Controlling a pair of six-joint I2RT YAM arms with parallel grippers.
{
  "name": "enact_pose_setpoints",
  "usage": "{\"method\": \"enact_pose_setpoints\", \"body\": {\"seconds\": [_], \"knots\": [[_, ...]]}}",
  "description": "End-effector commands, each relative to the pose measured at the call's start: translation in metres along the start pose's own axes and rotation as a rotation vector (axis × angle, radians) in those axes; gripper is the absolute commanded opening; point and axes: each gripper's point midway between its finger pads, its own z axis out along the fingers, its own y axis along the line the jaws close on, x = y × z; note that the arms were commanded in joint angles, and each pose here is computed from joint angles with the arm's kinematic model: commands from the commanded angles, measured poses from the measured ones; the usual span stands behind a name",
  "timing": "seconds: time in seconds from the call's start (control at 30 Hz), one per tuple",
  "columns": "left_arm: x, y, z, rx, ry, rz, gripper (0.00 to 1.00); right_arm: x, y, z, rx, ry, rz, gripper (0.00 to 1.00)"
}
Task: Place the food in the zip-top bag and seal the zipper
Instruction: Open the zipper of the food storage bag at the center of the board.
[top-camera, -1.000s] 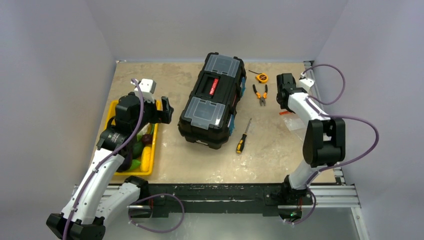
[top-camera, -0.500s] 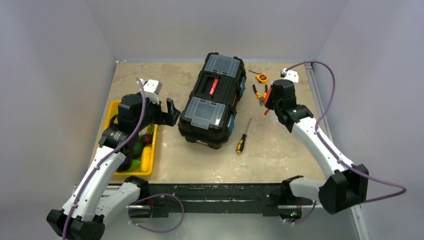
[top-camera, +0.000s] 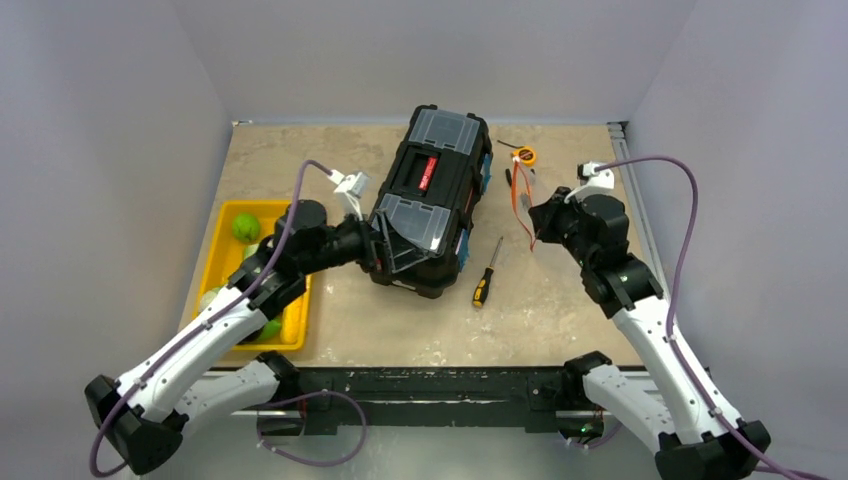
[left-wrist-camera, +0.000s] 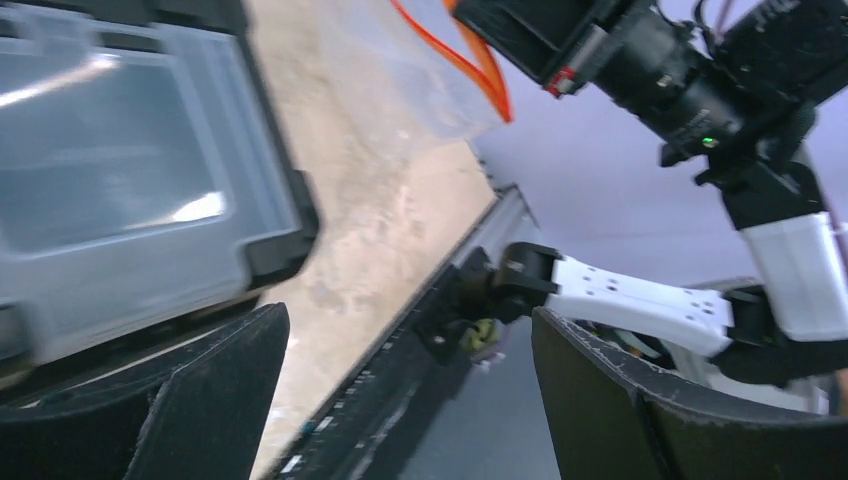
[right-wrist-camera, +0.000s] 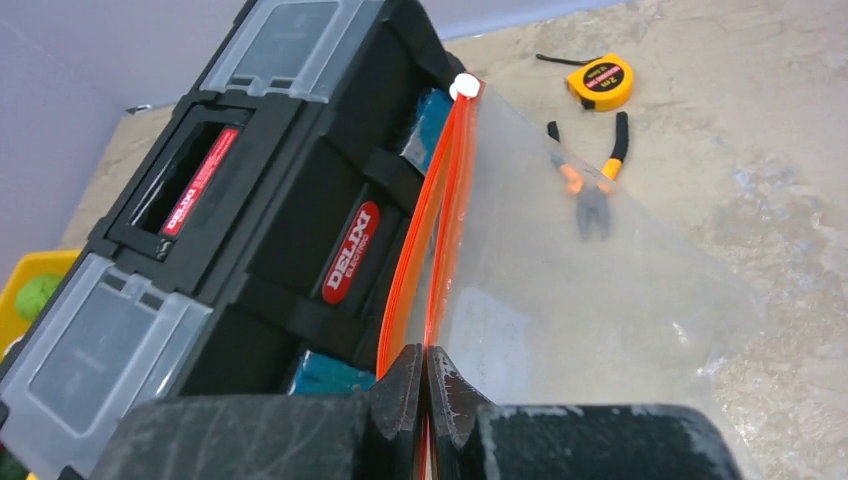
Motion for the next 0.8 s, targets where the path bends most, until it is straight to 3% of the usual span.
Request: {"method": "enact_pose_setpoints", "body": {"seconds": [0.0, 0.27, 0.43, 0.77], "knots": [[-0.013, -0.070, 0.021, 0.150, -0.004, -0.109, 0.90, 0.003, 0.020, -0.010, -0.110, 0.007, 0.038, 0.00], [-0.011, -0.086, 0.105, 0.002, 0.038, -0.215, 0.74, 0.004, 0.034, -0.034, -0.207, -0.025, 0.129, 0.00], [-0.004, -0.085, 0.152, -0.086, 0.041, -0.200, 0.66, -0.003, 0.030, -0.050, -0.204, -0.083, 0.158, 0.00], [0.009, -0.060, 0.198, -0.220, 0.026, -0.145, 0.56, -0.011, 0.028, -0.066, -0.205, -0.119, 0.126, 0.00]]}}
